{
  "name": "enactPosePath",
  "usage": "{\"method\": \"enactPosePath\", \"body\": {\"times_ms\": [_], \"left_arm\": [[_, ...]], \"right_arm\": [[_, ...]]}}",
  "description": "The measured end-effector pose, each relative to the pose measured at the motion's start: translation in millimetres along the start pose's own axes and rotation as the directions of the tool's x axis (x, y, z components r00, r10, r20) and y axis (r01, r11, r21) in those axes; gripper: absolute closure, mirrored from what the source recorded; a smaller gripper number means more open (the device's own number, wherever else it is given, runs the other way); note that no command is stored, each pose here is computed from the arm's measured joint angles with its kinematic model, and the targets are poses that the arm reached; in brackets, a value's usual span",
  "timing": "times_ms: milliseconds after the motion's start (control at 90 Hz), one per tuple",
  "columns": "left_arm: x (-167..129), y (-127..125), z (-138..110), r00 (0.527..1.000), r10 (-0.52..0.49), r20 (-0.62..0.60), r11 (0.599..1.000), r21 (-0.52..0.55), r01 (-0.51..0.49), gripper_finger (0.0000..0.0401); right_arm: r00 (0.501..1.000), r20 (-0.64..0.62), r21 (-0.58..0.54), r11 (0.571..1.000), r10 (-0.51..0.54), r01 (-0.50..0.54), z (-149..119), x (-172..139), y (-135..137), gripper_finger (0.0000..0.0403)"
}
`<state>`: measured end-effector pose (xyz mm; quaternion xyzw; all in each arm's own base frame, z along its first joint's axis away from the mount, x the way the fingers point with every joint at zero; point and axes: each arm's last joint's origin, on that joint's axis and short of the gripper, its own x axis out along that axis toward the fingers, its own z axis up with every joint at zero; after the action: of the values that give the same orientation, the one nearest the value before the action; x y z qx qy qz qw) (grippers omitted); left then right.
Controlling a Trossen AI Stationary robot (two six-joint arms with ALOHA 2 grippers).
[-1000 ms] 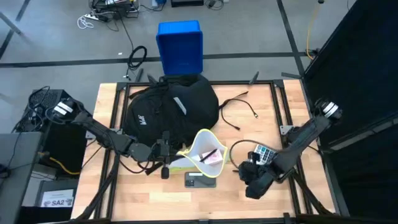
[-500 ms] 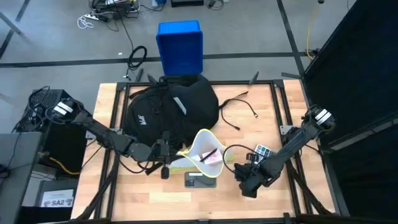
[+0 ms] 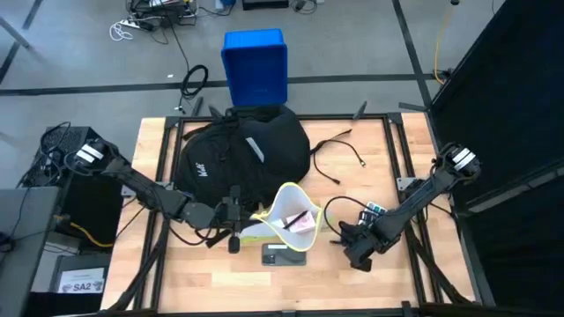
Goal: Unpack backpack
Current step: Put the pen into the zip bag
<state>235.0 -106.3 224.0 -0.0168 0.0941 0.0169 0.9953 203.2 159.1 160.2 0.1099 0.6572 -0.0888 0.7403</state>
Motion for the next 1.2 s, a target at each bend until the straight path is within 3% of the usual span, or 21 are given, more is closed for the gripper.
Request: {"method": "enactPosePath", "body": {"times_ms": [244,411,656,778,989,1200], "left_arm": [[0,0,0,1.000,0.000,0.000,1.000,0.000,0.000,0.0401],[0,0,0,1.000,0.000,0.000,1.000,0.000,0.000,0.0401],[0,0,0,1.000,0.000,0.000,1.000,0.000,0.000,0.0401],[0,0,0,1.000,0.000,0.000,1.000,0.000,0.000,0.0401],[0,0,0,1.000,0.000,0.000,1.000,0.000,0.000,0.0401],[0,0,0,1.000,0.000,0.000,1.000,0.000,0.000,0.0401]], "right_arm": [[0.995,-0.029,0.017,0.995,0.097,-0.097,-8,24,-10,0.0300],[0.995,-0.032,0.023,0.995,0.095,-0.094,-9,29,-15,0.0303],[0.992,-0.033,-0.006,0.992,0.122,-0.123,-8,30,-13,0.0385],[0.993,-0.031,-0.012,0.994,0.112,-0.112,-7,28,-12,0.0388],[0.987,0.052,-0.116,0.982,0.154,-0.148,-1,10,7,0.0397],[0.923,0.251,-0.267,0.937,0.292,-0.224,6,-34,33,0.0401]]}}
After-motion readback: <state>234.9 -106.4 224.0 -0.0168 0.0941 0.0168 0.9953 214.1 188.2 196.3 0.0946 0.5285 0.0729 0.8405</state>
